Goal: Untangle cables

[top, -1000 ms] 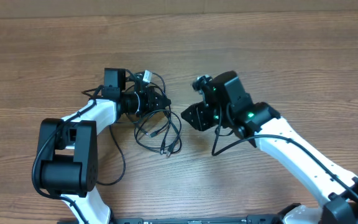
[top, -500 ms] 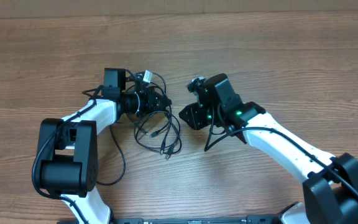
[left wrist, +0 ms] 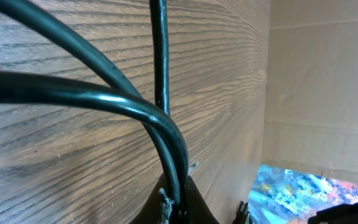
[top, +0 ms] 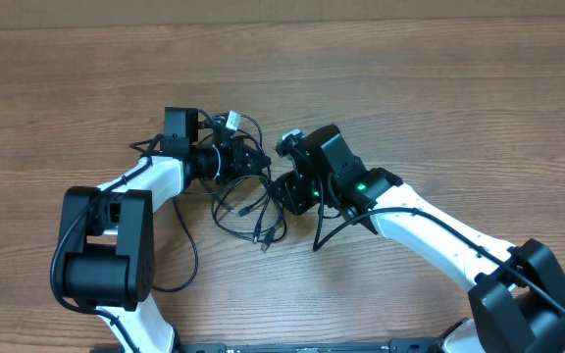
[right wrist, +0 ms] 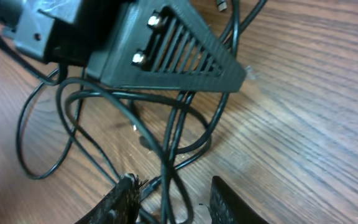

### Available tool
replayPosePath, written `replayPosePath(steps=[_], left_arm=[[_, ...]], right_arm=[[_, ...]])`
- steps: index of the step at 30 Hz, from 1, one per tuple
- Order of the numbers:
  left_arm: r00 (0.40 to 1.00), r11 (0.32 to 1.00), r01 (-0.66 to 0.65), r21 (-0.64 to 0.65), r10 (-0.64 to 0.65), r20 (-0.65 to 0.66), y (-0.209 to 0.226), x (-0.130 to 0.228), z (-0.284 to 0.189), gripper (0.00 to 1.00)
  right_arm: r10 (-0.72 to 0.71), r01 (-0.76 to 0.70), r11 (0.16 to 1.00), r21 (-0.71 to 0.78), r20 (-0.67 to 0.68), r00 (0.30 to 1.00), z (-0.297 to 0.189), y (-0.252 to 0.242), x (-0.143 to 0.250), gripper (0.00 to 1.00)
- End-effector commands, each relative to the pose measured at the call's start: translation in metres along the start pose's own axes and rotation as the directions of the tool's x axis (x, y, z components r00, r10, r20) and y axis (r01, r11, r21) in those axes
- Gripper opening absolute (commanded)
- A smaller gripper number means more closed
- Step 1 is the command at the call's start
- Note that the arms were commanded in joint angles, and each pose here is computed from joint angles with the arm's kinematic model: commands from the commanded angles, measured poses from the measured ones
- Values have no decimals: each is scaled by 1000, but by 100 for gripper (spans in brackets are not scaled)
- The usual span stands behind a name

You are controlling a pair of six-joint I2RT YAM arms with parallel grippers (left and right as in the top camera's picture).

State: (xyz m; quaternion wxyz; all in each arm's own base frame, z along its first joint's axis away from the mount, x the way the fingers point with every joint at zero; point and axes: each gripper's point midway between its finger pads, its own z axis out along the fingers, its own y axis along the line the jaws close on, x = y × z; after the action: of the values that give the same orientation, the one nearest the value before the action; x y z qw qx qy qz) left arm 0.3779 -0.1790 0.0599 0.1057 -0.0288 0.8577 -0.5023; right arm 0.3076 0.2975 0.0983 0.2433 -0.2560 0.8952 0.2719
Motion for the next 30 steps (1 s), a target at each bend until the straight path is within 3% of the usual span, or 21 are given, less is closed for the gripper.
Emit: replayPosePath(steps=[1, 20, 24, 30], left_arm=[[999, 998, -49, 45, 49, 2, -14, -1, -6, 4], [999, 996, -53, 66, 53, -5, -18, 0, -6, 4], [999, 996, -53, 66, 53, -5, -18, 0, -6, 4], [999, 996, -53, 66, 53, -5, -18, 0, -6, 4]], right_arm=[[-13, 13, 999, 48, 14, 1000, 4, -9, -1, 36], [-69, 67, 994, 82, 22, 997, 18, -7, -1, 31], [-71, 64, 982, 177, 37, 997, 16, -23, -5, 29], [-71, 50, 920, 389, 41, 997, 13, -63, -4, 13]])
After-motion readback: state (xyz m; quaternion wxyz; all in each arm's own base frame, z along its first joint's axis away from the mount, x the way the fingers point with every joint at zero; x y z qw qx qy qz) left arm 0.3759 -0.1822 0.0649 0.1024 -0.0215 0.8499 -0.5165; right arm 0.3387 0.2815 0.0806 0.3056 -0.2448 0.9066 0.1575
